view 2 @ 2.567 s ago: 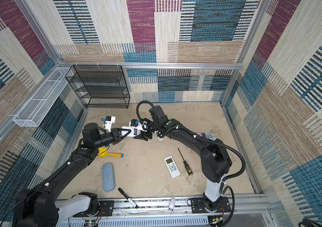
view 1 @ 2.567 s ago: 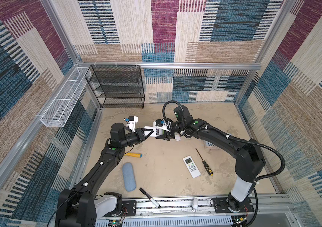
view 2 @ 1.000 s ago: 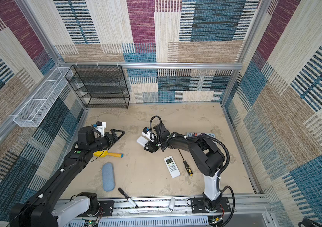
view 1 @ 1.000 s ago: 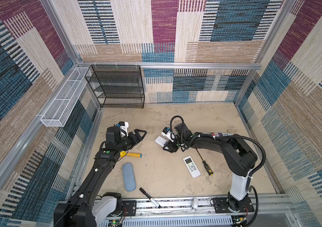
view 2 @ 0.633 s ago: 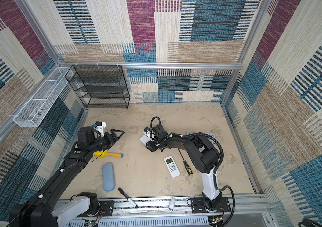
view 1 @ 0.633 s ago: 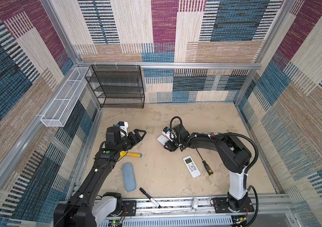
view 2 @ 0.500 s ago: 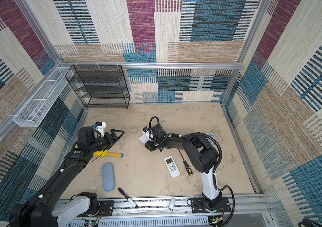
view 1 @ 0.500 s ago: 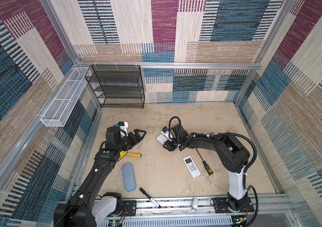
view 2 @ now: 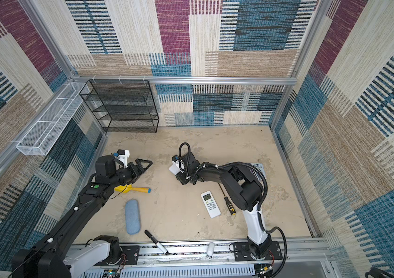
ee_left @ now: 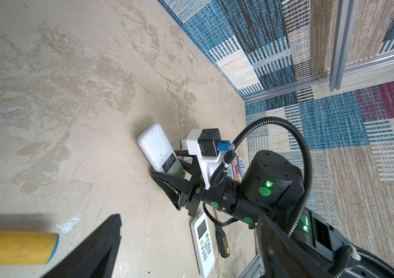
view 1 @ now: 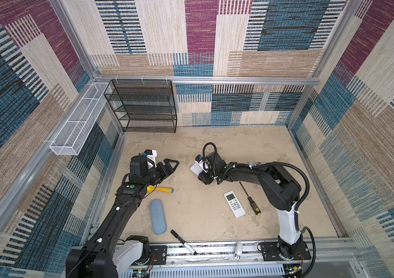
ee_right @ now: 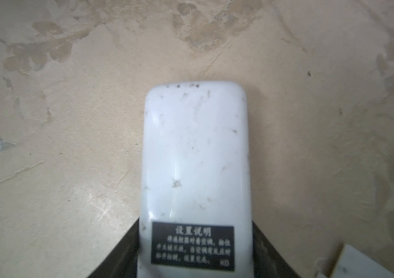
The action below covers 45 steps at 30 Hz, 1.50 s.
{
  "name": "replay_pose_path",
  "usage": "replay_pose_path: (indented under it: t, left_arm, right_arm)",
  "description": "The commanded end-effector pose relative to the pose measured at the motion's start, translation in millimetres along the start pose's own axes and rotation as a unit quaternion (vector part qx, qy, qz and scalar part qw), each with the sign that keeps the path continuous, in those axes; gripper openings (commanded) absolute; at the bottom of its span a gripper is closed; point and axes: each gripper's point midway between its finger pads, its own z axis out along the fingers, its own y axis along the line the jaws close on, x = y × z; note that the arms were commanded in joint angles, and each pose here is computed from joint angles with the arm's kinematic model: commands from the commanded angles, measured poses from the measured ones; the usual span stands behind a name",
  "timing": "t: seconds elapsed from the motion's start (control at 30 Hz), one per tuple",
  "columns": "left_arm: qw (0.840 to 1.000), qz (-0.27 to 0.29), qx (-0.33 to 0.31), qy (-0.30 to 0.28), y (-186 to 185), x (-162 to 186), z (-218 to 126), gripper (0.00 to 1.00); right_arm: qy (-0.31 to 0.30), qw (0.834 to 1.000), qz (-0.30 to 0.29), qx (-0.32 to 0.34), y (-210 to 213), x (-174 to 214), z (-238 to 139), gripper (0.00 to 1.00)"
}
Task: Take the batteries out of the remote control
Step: 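Lower the remote onto the table with the right gripper while the left gripper withdraws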
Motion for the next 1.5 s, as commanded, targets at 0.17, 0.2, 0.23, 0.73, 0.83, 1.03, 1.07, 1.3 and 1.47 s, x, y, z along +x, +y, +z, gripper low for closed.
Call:
replay_pose_path:
  t: [0.17,0.2,0.23,0.73,0.83,1.03,1.07,1.3,1.47]
  left_arm:
    - [1.0,0.012,-0.001,0.0,1.8,0.1,1.4,0.9]
    - [1.0,0.011,-0.001,0.0,1.8,-0.5,1.5,0.9]
    - [1.0,0.011,0.0,0.001,2.0,-0.2,1.8,0.9]
    - [1.0,0.02,-0.006,0.004,0.6,0.3,-1.3,0.9]
    - [1.0,0.022,-0.009,0.004,0.9,0.5,-2.6,0.9]
    - [1.0,0.022,-0.01,0.004,1.4,0.2,-1.9,0.9]
    - [1.0,0.021,-0.009,0.004,1.5,0.2,-1.5,0.9]
    - [1.0,0.017,-0.006,0.005,1.6,0.7,-0.1,0.9]
    - [1.0,0.016,-0.007,0.005,2.6,1.7,-0.6,0.9]
  right_arm:
    - [0.076,0.996,-0.029,0.037,-6.9,37.8,7.9,0.63]
    - [0.079,0.996,-0.032,0.04,-7.7,39.6,8.8,0.63]
    - [0.08,0.995,-0.032,0.04,-7.6,39.9,9.5,0.63]
    - [0.037,0.998,0.033,-0.047,11.9,6.4,-7.5,0.74]
    - [0.025,0.995,0.061,-0.072,9.2,1.4,-16.9,0.75]
    - [0.02,0.992,0.08,-0.099,10.7,7.3,-30.0,0.75]
    - [0.02,0.991,0.08,-0.108,14.1,9.1,-31.3,0.75]
    - [0.015,0.984,0.092,-0.15,32.3,16.2,-40.1,0.74]
    - [0.003,0.981,0.097,-0.171,41.8,10.7,-43.9,0.73]
